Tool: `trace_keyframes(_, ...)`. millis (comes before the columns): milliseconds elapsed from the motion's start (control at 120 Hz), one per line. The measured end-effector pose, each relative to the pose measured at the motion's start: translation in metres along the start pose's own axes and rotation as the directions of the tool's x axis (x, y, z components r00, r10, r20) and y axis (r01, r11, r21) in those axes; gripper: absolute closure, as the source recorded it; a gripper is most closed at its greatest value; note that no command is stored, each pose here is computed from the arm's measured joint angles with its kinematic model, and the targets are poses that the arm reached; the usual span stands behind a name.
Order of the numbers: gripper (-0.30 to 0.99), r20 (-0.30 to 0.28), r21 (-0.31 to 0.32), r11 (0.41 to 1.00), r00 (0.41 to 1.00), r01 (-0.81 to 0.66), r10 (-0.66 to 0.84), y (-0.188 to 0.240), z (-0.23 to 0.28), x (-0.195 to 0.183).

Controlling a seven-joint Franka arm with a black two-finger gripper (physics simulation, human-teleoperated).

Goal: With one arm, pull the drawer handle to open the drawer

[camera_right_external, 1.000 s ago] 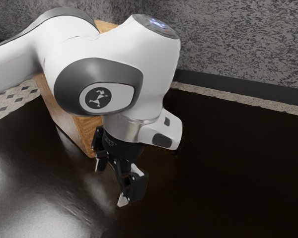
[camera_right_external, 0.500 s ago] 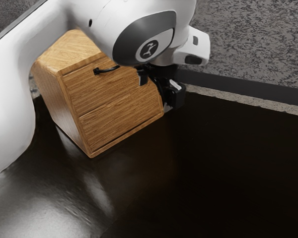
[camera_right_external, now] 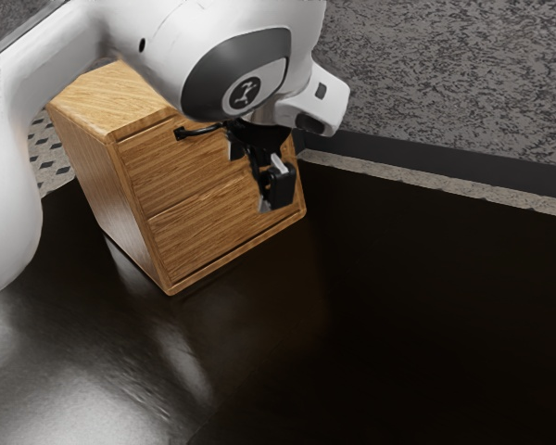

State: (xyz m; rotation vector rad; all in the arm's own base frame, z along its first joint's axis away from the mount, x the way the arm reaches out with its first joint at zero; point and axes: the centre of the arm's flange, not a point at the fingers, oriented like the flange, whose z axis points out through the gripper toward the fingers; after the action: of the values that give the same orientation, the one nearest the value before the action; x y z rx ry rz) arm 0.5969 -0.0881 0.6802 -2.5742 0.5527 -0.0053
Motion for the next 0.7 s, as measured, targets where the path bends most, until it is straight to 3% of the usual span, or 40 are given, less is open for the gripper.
trace_keyframes(233,0.00,-0.011,0.018,1.000,1.000,0.017,-0.017,-0.035,0.015,-0.004)
trace_keyframes(400,0.00,-0.044,-0.012,0.998,0.997,0.063,-0.064,-0.046,0.023,0.000)
trace_keyframes(558,0.00,-0.017,0.002,0.989,0.988,0.150,-0.150,-0.078,0.047,-0.005)
trace_keyframes(700,0.00,-0.031,0.008,0.981,0.980,0.196,-0.195,-0.098,0.061,0.001)
